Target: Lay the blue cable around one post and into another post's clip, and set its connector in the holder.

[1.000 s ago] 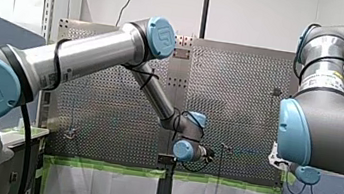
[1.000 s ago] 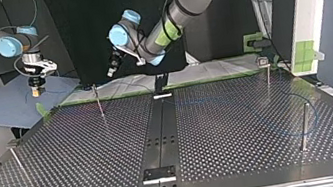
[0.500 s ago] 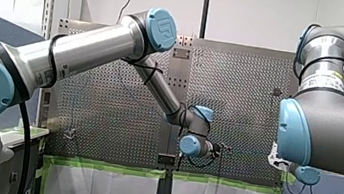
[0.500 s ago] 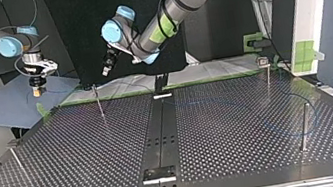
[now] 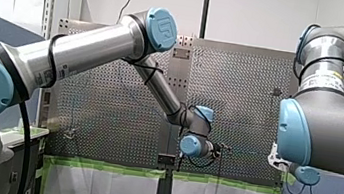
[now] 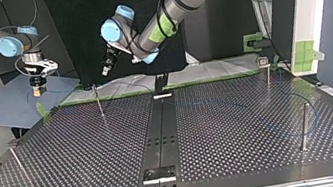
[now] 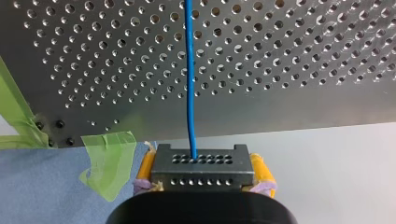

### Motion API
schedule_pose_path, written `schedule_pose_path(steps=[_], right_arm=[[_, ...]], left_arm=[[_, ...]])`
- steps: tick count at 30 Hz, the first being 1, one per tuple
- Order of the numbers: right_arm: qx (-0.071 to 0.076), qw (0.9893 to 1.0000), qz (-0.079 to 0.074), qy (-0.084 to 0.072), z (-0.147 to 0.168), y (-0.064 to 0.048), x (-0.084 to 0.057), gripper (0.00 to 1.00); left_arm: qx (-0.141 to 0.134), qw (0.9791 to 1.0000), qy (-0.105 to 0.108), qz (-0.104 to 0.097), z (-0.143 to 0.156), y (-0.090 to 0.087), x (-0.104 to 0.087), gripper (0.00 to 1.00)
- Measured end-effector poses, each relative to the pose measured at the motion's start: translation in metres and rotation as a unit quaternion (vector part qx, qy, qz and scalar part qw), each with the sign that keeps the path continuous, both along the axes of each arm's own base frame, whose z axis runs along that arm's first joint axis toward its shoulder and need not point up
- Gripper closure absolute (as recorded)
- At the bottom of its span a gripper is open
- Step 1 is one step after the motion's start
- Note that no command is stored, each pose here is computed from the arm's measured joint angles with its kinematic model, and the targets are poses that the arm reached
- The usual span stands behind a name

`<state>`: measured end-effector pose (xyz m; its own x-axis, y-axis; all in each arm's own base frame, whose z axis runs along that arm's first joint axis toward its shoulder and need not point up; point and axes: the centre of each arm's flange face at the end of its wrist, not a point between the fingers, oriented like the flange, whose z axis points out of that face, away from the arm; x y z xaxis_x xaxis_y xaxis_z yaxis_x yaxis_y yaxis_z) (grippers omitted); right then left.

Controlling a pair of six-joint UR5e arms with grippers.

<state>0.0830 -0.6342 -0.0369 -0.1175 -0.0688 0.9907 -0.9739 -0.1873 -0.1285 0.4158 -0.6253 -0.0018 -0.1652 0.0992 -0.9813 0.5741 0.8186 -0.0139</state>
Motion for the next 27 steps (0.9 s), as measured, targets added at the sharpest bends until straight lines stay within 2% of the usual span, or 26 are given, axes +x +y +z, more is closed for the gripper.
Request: schedule_pose_path(steps=[22,27], right_arm=[[0.001,1.0000,0.000,0.000,-0.0012,0.0005,0.0001,1.00],[0.002,1.0000,0.000,-0.001,-0.0015,0.0007,0.0000,1.00]], left_arm=[[-0.003,0.9999,0.003,0.011,-0.0007,0.0018,0.0005,0.00],[0.002,0.9997,0.008,0.024,0.0024,0.0071,0.0006,0.00]])
